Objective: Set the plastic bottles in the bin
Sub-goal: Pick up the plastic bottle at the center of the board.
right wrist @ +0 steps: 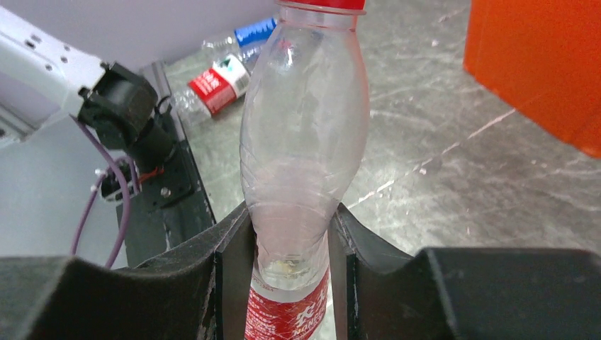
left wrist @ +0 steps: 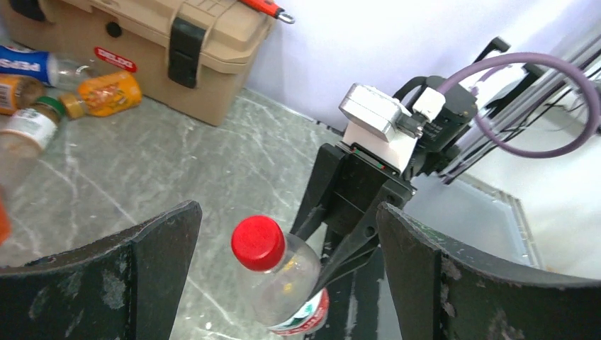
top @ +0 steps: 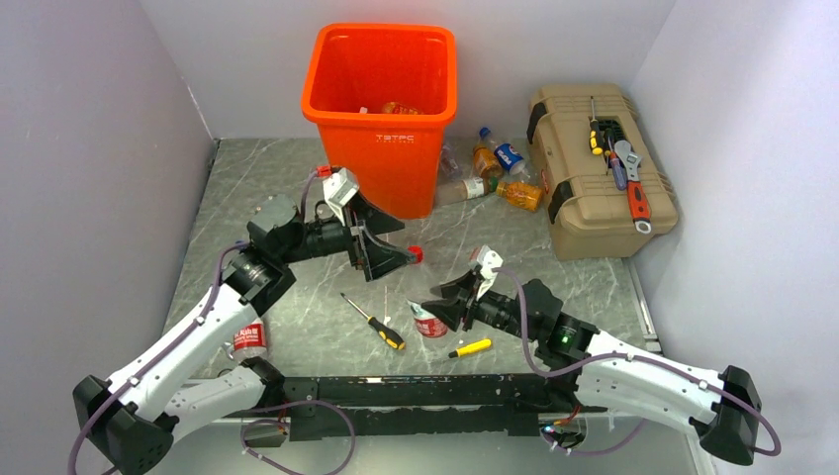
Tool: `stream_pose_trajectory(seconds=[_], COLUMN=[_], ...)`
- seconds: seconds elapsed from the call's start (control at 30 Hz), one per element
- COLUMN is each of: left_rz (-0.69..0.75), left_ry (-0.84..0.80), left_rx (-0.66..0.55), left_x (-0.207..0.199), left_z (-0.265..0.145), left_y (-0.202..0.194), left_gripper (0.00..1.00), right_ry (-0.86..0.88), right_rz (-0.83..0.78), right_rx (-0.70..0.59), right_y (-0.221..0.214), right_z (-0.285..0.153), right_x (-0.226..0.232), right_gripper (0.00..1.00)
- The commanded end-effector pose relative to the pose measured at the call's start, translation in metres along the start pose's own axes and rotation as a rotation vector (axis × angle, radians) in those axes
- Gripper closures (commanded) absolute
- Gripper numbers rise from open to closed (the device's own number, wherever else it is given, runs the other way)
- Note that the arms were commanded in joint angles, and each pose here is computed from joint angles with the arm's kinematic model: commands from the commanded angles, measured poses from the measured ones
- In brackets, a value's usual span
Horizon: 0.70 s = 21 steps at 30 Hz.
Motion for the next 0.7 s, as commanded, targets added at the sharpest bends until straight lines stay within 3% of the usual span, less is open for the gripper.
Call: stream_pose_trajectory(seconds=[0.0, 0.13, 0.47, 0.67], left_rz=[-0.071, -0.118, -0.236, -0.222], left_ry=[-0.088, -0.052, -0.075, -0.101], left_rx=[-0.057, -0.049, 0.005, 0.016], left_x=[-0.014, -0.009, -0.002, -0.010], left_z=[0.002, 0.003, 0.024, 0.033], left_y=[0.011, 0.004, -0.009, -0.014], left_gripper=[0.01, 0.01, 0.15, 0.33], right_ry=[0.045, 0.067, 0.106, 0.109], right_rz=[0.000, 0.012, 0.021, 0.025], right_rx=[-0.202, -0.239, -0.264, -0.255], right_y=[0.033, 0.038, 0.047, 0.046], right_z=[0.003, 0.002, 0.003, 0.005], right_x=[0.010, 0.014, 0.021, 0.022], right_gripper=[0.81, 0.82, 0.82, 0.82])
Point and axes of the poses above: each gripper's point midway between its finger pads, its own z axis out along the fingers, its own x axis along the line the jaws close on, y = z × x, the point moved 5 cm from there along -z, back along the fingers, and after that the axes turned 8 degrees about z, right-handed, at the moved point
